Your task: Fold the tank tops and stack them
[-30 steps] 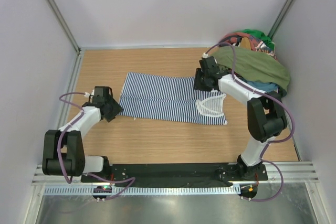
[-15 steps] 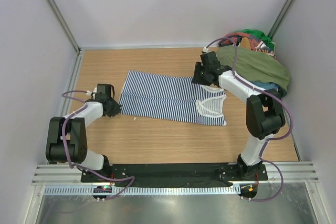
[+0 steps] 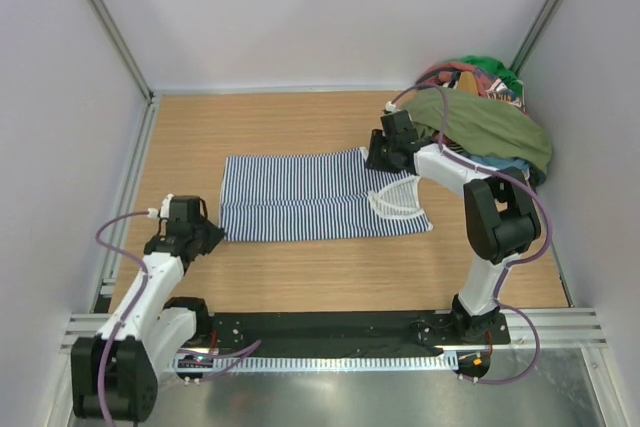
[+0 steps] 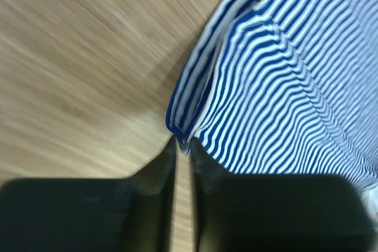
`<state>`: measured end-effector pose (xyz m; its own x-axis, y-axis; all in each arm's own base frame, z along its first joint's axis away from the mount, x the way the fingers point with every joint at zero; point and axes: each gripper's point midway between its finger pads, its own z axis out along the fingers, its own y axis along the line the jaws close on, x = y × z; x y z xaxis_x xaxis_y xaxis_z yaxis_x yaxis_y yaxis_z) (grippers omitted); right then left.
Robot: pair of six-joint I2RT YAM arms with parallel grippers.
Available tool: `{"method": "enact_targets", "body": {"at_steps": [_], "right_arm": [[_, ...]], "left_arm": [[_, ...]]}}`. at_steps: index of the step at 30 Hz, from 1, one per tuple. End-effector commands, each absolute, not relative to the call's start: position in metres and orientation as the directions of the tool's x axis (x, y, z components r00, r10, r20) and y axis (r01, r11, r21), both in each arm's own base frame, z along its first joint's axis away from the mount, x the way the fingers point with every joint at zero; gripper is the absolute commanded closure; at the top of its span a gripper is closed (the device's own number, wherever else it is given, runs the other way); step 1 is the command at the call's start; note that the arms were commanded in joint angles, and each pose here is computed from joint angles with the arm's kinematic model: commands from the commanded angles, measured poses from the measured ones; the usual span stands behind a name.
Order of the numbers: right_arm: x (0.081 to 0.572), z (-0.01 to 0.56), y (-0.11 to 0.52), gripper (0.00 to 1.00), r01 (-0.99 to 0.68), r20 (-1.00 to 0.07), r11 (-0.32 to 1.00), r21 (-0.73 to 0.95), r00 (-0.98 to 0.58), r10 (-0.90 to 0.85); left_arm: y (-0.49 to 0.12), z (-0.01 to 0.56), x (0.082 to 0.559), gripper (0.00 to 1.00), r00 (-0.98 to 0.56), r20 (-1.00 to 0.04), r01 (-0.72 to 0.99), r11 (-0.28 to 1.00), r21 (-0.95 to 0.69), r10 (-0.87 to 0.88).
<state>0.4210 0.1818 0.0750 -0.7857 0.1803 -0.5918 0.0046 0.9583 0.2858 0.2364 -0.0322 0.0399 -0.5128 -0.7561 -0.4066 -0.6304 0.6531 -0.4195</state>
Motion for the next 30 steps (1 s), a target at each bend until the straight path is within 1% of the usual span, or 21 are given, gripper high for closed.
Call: {"method": "enact_targets", "body": {"at_steps": [1, 2, 3, 4, 5, 6, 8, 9, 10, 11, 12, 14, 15, 16, 17, 18, 20, 21, 22, 23, 30], "right_arm": [[0.433, 0.095, 0.184, 0.53, -0.016, -0.664, 0.949, 0.316, -0.718, 0.208], [0.433, 0.096, 0.183, 0.53, -0.017, -0.668, 0.948, 0.318, -0.713, 0.211], [0.433, 0.095, 0.184, 0.52, -0.023, -0.672, 0.947, 0.321, -0.711, 0.21], [0.433, 0.096, 0.185, 0.52, -0.028, -0.674, 0.946, 0.323, -0.709, 0.209], [0.434, 0.094, 0.184, 0.52, -0.023, -0.673, 0.946, 0.322, -0.708, 0.212], [0.436, 0.097, 0.185, 0.51, -0.029, -0.682, 0.945, 0.325, -0.7, 0.213], [0.438, 0.096, 0.185, 0.51, -0.03, -0.685, 0.946, 0.322, -0.698, 0.211], [0.443, 0.099, 0.187, 0.5, -0.034, -0.693, 0.946, 0.322, -0.689, 0.211], [0.446, 0.1, 0.186, 0.49, -0.035, -0.696, 0.947, 0.318, -0.687, 0.208], [0.451, 0.106, 0.188, 0.48, -0.036, -0.698, 0.948, 0.316, -0.685, 0.207], [0.454, 0.101, 0.189, 0.47, -0.032, -0.692, 0.951, 0.307, -0.694, 0.2], [0.463, 0.107, 0.192, 0.46, -0.032, -0.689, 0.952, 0.304, -0.698, 0.197], [0.465, 0.098, 0.194, 0.45, -0.028, -0.676, 0.954, 0.298, -0.712, 0.19], [0.468, 0.098, 0.196, 0.44, -0.03, -0.673, 0.953, 0.301, -0.715, 0.191], [0.474, 0.104, 0.197, 0.44, -0.028, -0.677, 0.952, 0.304, -0.709, 0.195], [0.477, 0.093, 0.199, 0.44, -0.019, -0.662, 0.954, 0.3, -0.724, 0.194], [0.488, 0.094, 0.202, 0.44, -0.013, -0.663, 0.955, 0.296, -0.723, 0.196], [0.491, 0.091, 0.203, 0.44, -0.012, -0.659, 0.956, 0.293, -0.727, 0.193], [0.493, 0.077, 0.204, 0.44, -0.004, -0.641, 0.959, 0.283, -0.745, 0.186], [0.498, 0.08, 0.205, 0.44, 0.0, -0.641, 0.96, 0.28, -0.745, 0.187], [0.511, 0.059, 0.204, 0.47, 0.021, -0.634, 0.969, 0.246, -0.753, 0.177]], "left_arm": [[-0.028, 0.055, 0.221, 0.75, -0.446, -0.41, -0.661, 0.602, -0.448, -0.796], [-0.023, 0.064, 0.222, 0.6, -0.414, -0.441, -0.657, 0.597, -0.461, -0.796], [-0.02, 0.068, 0.22, 0.35, -0.407, -0.451, -0.662, 0.597, -0.453, -0.794], [-0.017, 0.071, 0.22, 0.25, -0.398, -0.464, -0.666, 0.597, -0.448, -0.792], [-0.013, 0.074, 0.222, 0.21, -0.397, -0.486, -0.664, 0.609, -0.433, -0.778], [-0.012, 0.082, 0.227, 0.19, -0.4, -0.494, -0.663, 0.616, -0.425, -0.772], [-0.011, 0.089, 0.234, 0.18, -0.427, -0.514, -0.647, 0.648, -0.402, -0.744], [-0.011, 0.095, 0.247, 0.19, -0.433, -0.52, -0.643, 0.656, -0.395, -0.737], [-0.011, 0.098, 0.254, 0.2, -0.441, -0.526, -0.634, 0.667, -0.391, -0.727], [-0.011, 0.1, 0.263, 0.25, -0.451, -0.533, -0.623, 0.68, -0.386, -0.716], [-0.014, 0.116, 0.282, 0.26, -0.444, -0.566, -0.58, 0.704, -0.41, -0.695], [-0.015, 0.113, 0.3, 0.27, -0.476, -0.565, -0.57, 0.726, -0.386, -0.674], [-0.017, 0.13, 0.318, 0.27, -0.463, -0.593, -0.534, 0.742, -0.406, -0.658], [-0.018, 0.121, 0.327, 0.27, -0.49, -0.58, -0.54, 0.749, -0.383, -0.651], [-0.018, 0.124, 0.336, 0.29, -0.491, -0.584, -0.533, 0.753, -0.386, -0.646], [-0.02, 0.135, 0.352, 0.29, -0.48, -0.597, -0.514, 0.757, -0.403, -0.643], [-0.021, 0.125, 0.367, 0.3, -0.498, -0.58, -0.528, 0.756, -0.386, -0.644], [-0.021, 0.134, 0.381, 0.3, -0.482, -0.592, -0.521, 0.755, -0.399, -0.646], [-0.022, 0.135, 0.388, 0.3, -0.482, -0.594, -0.516, 0.757, -0.402, -0.644], [-0.024, 0.131, 0.402, 0.3, -0.49, -0.592, -0.512, 0.761, -0.399, -0.64], [-0.02, 0.1, 0.448, 0.3, -0.54, -0.576, -0.521, 0.781, -0.344, -0.614]]}}
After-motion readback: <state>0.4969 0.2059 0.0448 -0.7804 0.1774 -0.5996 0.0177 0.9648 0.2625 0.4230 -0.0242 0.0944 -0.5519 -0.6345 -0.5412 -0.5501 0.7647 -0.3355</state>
